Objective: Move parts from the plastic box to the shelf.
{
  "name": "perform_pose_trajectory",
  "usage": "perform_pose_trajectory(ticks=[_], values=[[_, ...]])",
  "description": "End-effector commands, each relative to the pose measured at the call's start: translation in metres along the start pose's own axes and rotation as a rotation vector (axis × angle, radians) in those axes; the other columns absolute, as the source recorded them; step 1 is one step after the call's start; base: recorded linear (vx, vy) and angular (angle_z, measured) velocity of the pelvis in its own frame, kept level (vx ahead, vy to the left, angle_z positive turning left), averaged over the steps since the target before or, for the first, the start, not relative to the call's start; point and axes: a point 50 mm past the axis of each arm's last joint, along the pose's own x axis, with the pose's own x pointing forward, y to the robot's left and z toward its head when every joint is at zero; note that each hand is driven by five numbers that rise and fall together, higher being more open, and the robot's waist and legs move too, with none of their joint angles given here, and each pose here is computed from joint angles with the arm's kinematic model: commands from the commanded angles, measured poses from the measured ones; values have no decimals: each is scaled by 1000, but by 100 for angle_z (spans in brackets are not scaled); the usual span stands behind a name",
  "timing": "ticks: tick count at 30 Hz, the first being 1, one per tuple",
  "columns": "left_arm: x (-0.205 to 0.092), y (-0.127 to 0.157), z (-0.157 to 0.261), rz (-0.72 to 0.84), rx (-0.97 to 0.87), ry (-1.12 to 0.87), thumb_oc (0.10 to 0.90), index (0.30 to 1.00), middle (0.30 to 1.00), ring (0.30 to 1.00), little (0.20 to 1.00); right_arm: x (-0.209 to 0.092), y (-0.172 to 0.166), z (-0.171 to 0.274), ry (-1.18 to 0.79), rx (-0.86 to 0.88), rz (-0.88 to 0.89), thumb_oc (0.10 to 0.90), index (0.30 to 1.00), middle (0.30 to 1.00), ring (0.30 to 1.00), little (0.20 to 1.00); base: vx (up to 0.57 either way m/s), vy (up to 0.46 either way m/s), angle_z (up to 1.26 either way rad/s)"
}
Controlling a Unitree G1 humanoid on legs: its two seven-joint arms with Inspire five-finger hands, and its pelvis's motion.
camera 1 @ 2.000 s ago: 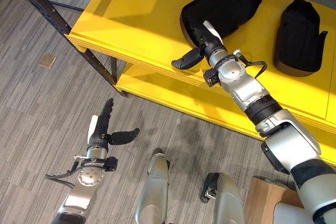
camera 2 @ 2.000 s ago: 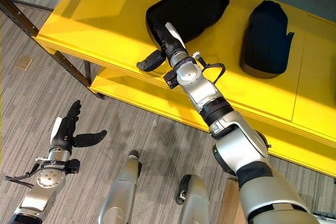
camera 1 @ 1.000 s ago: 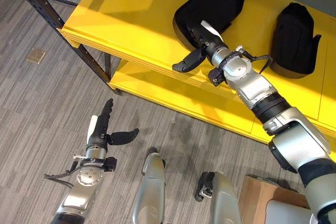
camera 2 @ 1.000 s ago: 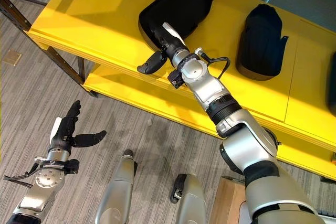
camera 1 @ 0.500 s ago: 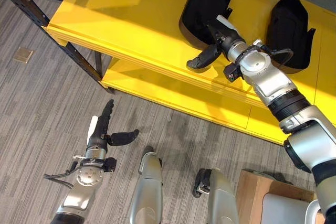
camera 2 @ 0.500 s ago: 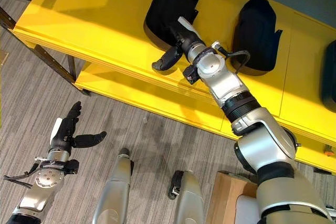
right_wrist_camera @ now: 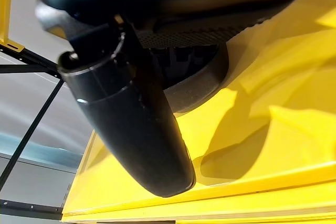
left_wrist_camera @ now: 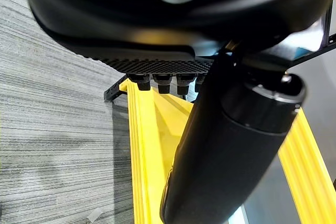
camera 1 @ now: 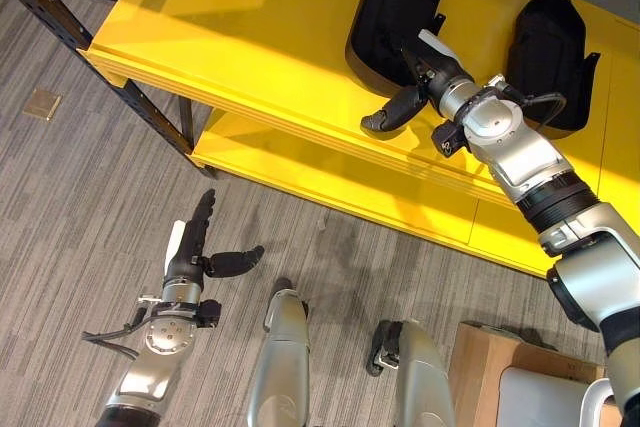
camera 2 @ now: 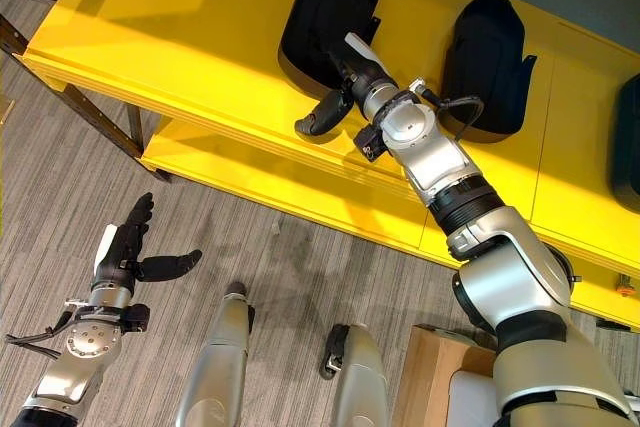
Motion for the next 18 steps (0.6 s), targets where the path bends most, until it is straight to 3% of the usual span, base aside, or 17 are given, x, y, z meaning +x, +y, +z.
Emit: perform_pose_trajectory(ticks=[1,18], values=[[6,23,39,57,17,-198,900,1000,1000,1000,1000,1,-8,36,-153,-27,-20,900,1000,1000,1000,1000,0,0,0],[6,29,39,77,16,-196,900,1000,1000,1000,1000,-6,-16,88,-339,-101,-34,900,1000,1000,1000,1000,0,0,0]])
